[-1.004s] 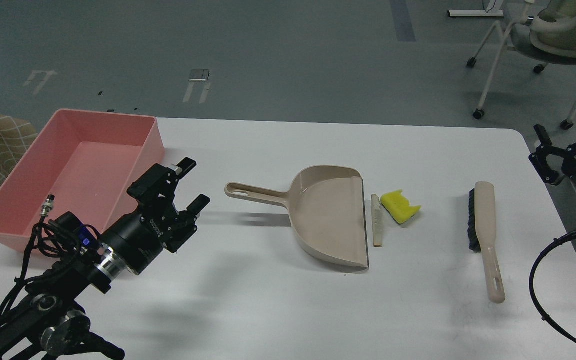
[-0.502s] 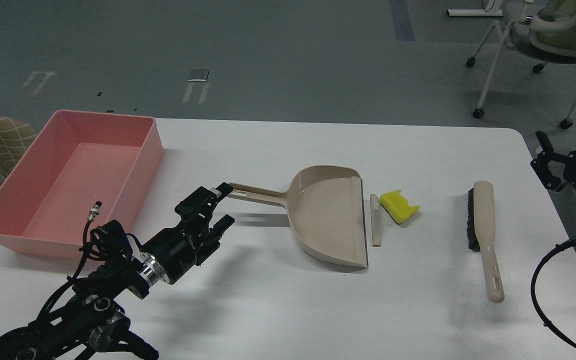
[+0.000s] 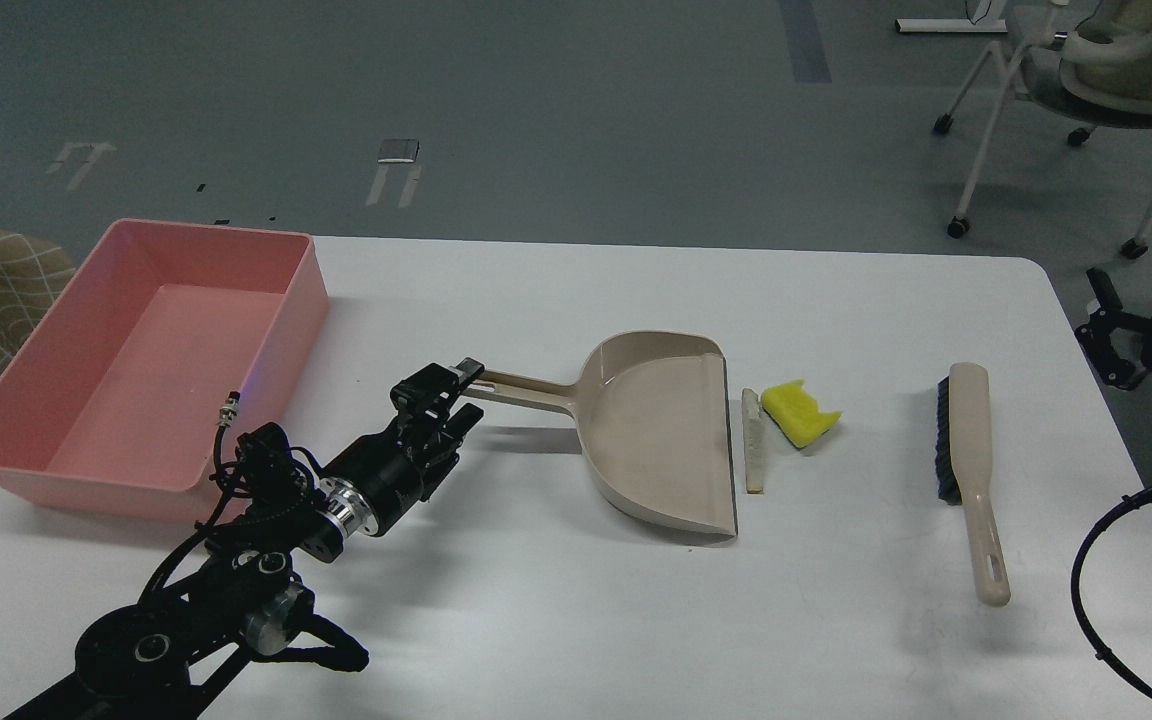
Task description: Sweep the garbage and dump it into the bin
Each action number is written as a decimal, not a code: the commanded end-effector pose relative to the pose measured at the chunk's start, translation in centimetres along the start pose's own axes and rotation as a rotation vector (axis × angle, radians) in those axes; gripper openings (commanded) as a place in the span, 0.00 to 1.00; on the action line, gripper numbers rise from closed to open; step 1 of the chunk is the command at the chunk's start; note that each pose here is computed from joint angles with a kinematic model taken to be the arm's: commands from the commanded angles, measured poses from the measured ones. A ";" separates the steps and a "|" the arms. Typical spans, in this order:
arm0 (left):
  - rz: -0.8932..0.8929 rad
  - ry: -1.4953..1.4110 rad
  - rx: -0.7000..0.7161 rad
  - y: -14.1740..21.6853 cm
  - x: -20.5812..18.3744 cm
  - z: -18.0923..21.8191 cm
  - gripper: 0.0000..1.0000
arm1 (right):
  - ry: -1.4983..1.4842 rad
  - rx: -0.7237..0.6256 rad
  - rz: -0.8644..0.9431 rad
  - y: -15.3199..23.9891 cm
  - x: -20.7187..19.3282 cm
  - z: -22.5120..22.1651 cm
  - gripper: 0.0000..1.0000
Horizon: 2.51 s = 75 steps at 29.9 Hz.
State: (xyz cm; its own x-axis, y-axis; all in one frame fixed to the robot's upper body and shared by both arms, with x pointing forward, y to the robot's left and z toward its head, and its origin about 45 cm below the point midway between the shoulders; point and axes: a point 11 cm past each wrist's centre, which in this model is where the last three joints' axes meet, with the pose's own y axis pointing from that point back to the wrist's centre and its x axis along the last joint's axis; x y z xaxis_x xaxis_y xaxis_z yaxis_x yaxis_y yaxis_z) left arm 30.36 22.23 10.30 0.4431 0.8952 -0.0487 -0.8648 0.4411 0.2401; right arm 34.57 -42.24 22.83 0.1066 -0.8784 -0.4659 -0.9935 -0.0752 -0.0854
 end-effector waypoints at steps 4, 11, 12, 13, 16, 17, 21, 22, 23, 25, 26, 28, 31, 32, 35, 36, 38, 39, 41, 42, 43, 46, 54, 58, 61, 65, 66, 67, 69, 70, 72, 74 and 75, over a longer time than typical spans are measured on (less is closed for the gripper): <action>-0.004 0.012 -0.005 -0.8 -0.5 0.3 0.65 | -0.001 -0.001 0.001 0.0 0.0 0.1 1.00; 0.004 0.009 -0.014 -1.8 -0.3 0.5 0.68 | -0.004 -0.004 0.004 0.2 0.1 0.3 1.00; 0.004 0.011 -0.015 -1.8 -0.3 0.5 0.68 | -0.006 -0.004 0.004 0.2 0.1 0.3 1.00; 0.004 0.011 -0.013 -1.8 -0.3 0.5 0.68 | -0.004 -0.004 0.006 0.2 0.1 0.3 1.00; 0.003 0.011 -0.015 -1.9 -0.4 0.6 0.63 | -0.004 -0.004 0.006 0.2 0.1 0.3 1.00; 0.003 0.012 -0.014 -1.9 -0.4 0.5 0.62 | -0.003 -0.004 0.006 0.2 0.2 0.2 1.00; -0.003 0.016 -0.027 -2.2 -0.8 0.9 0.57 | -0.005 -0.006 0.008 0.3 0.2 0.3 1.00; -0.004 0.016 -0.025 -2.2 -0.9 0.8 0.57 | -0.005 -0.006 0.008 0.3 0.2 0.3 1.00; -0.004 0.016 -0.024 -2.2 -0.9 0.8 0.57 | -0.005 -0.006 0.008 0.3 0.2 0.3 1.00; -0.005 0.016 -0.022 -2.2 -0.9 0.7 0.54 | -0.005 -0.007 0.009 0.4 0.2 0.4 1.00; -0.007 0.014 -0.021 -2.2 -0.9 0.7 0.52 | -0.005 -0.007 0.009 0.4 0.2 0.4 1.00; -0.021 0.003 -0.011 -2.1 -1.2 0.4 0.47 | -0.005 -0.007 0.009 0.4 0.2 0.4 1.00; -0.039 -0.008 0.001 -2.1 -1.7 0.1 0.32 | -0.005 -0.009 0.010 0.4 0.3 0.4 1.00; -0.040 -0.009 0.001 -2.0 -1.6 0.1 0.26 | -0.005 -0.009 0.010 0.4 0.3 0.4 1.00; -0.039 -0.010 0.002 -2.0 -1.6 0.1 0.21 | -0.005 -0.010 0.011 0.5 0.3 0.5 1.00; -0.040 -0.009 0.000 -2.1 -1.6 0.2 0.18 | -0.005 -0.010 0.011 0.5 0.3 0.5 1.00; -0.039 -0.011 0.000 -2.1 -1.6 0.2 0.16 | -0.005 -0.010 0.011 0.5 0.3 0.5 1.00; -0.039 -0.010 -0.001 -2.1 -1.6 0.2 0.15 | -0.006 -0.010 0.011 0.5 0.3 0.5 1.00; -0.041 -0.010 -0.002 -2.1 -1.7 0.2 0.12 | -0.006 -0.010 0.011 0.5 0.3 0.5 1.00; -0.041 -0.010 -0.002 -2.1 -1.7 0.2 0.11 | -0.005 -0.010 0.011 0.5 0.3 0.5 1.00; -0.041 -0.010 -0.002 -2.1 -1.7 0.2 0.09 | -0.006 -0.010 0.011 0.5 0.3 0.5 1.00; -0.043 -0.012 -0.006 -2.2 -1.7 0.4 0.08 | -0.004 -0.009 0.010 0.4 0.3 0.4 1.00; -0.037 -0.067 -0.042 -1.9 0.1 1.9 0.05 | 0.144 -0.020 -0.006 0.6 0.9 -2.9 1.00; -0.030 -0.098 -0.081 -1.8 1.3 2.9 0.04 | 0.397 -0.068 -0.021 1.4 0.9 -5.7 1.00; -0.024 -0.112 -0.079 -1.5 1.9 3.0 0.04 | 0.620 -0.144 -0.032 2.3 1.0 -7.0 1.00; -0.022 -0.124 -0.071 -1.2 2.3 2.9 0.04 | 0.990 -0.275 -0.080 4.1 0.0 -8.6 1.00; -0.022 -0.124 -0.071 -1.2 2.3 2.9 0.04 | 0.991 -0.275 -0.081 4.1 0.0 -8.6 1.00; -0.026 -0.126 -0.068 -1.2 2.2 2.7 0.04 | 1.062 -0.326 -0.097 4.7 0.1 -8.6 1.00; -0.036 -0.131 -0.063 -1.0 1.9 2.4 0.05 | 1.158 -0.433 -0.150 5.5 0.3 -8.0 1.00; -0.050 -0.133 -0.066 -1.0 1.5 2.1 0.05 | 1.200 -0.490 -0.196 5.5 0.1 -6.8 1.00; -0.066 -0.141 -0.068 -0.9 1.2 2.0 0.04 | 1.234 -0.541 -0.242 5.5 -0.3 -5.3 1.00; -0.075 -0.152 -0.072 -1.0 0.9 2.0 0.04 | 1.296 -0.582 -0.280 5.5 -0.8 -3.8 1.00; -0.079 -0.163 -0.071 -0.9 0.8 1.9 0.04 | 1.340 -0.614 -0.284 5.8 -0.5 -2.9 1.00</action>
State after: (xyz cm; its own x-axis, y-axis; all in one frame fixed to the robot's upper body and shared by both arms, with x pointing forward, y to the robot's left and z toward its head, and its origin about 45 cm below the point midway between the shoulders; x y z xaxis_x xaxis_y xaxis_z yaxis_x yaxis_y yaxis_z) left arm 32.16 22.70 11.96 0.5252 0.8474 0.0785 -0.8442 0.5071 0.1737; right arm 28.91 -44.51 26.88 0.4629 -0.6299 0.6236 -0.8748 -0.2111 0.4361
